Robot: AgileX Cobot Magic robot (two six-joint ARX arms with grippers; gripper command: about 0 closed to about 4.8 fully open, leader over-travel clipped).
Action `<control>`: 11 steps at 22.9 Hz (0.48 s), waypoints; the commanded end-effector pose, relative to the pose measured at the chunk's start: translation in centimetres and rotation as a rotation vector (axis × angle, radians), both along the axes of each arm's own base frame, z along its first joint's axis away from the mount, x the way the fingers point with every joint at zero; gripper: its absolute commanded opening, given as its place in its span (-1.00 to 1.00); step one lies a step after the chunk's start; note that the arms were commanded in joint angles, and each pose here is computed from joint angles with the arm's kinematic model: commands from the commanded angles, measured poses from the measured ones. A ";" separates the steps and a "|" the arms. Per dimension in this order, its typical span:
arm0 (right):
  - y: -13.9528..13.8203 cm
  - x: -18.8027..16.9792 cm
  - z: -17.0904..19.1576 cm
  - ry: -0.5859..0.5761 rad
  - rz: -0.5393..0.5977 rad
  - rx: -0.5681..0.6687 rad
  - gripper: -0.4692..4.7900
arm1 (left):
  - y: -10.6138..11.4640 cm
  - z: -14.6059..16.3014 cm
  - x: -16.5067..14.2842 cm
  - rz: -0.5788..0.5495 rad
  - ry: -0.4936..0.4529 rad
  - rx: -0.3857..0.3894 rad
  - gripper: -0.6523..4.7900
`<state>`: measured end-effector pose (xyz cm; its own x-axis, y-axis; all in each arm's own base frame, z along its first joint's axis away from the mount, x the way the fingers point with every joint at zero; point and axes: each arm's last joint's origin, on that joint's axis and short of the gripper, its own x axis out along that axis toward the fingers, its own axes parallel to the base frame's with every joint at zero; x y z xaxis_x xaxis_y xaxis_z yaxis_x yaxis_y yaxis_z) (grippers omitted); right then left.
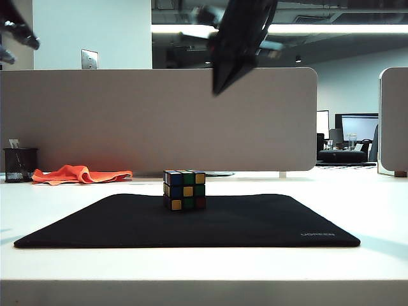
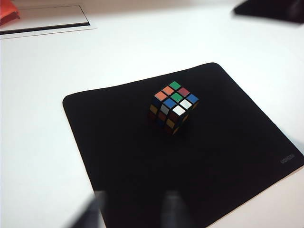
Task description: Pick up the cube on the right side of the mouse pad, then place it in the center of the mouse pad.
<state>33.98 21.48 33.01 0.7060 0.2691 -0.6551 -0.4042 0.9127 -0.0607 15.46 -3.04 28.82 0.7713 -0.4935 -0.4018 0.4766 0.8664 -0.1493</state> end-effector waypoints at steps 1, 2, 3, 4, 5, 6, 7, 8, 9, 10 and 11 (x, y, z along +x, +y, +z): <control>-1.1 -1.5 3.3 -0.110 -0.019 -0.001 -0.85 | 0.0 0.5 -0.2 0.003 -0.032 -0.004 -0.64; -1.4 -1.8 4.0 -0.132 -0.020 0.005 -0.85 | 0.1 0.6 -0.2 0.004 -0.037 -0.004 -0.64; -2.0 -2.8 5.5 -0.181 -0.035 0.021 -0.85 | 0.1 0.7 -0.4 0.005 -0.046 -0.005 -0.66; -2.4 -3.3 6.4 -0.208 -0.034 0.030 -0.85 | 0.1 0.8 -0.5 0.006 -0.051 -0.005 -0.70; -3.1 -3.9 7.5 -0.248 -0.043 0.036 -0.85 | 0.1 0.8 -0.5 0.006 -0.057 -0.006 -0.70; -3.6 -4.3 8.3 -0.270 -0.051 0.047 -0.85 | 0.1 0.9 -0.6 0.005 -0.059 -0.006 -0.70; -4.5 -5.2 9.5 -0.306 -0.058 0.061 -0.85 | 0.1 0.9 -0.6 0.004 -0.061 -0.006 -0.72; -4.9 -5.6 10.0 -0.319 -0.066 0.065 -0.85 | 0.1 0.9 -0.7 0.004 -0.064 -0.006 -0.77; -5.8 -6.3 10.8 -0.340 -0.078 0.069 -0.85 | 0.1 1.0 -0.8 0.008 -0.070 -0.005 -0.78; -6.5 -6.8 11.1 -0.353 -0.082 0.065 -0.85 | 0.2 1.1 -0.9 0.016 -0.076 -0.003 -0.78; -7.2 -7.3 11.3 -0.358 -0.094 0.063 -0.85 | 0.2 1.1 -1.0 0.027 -0.083 0.002 -0.78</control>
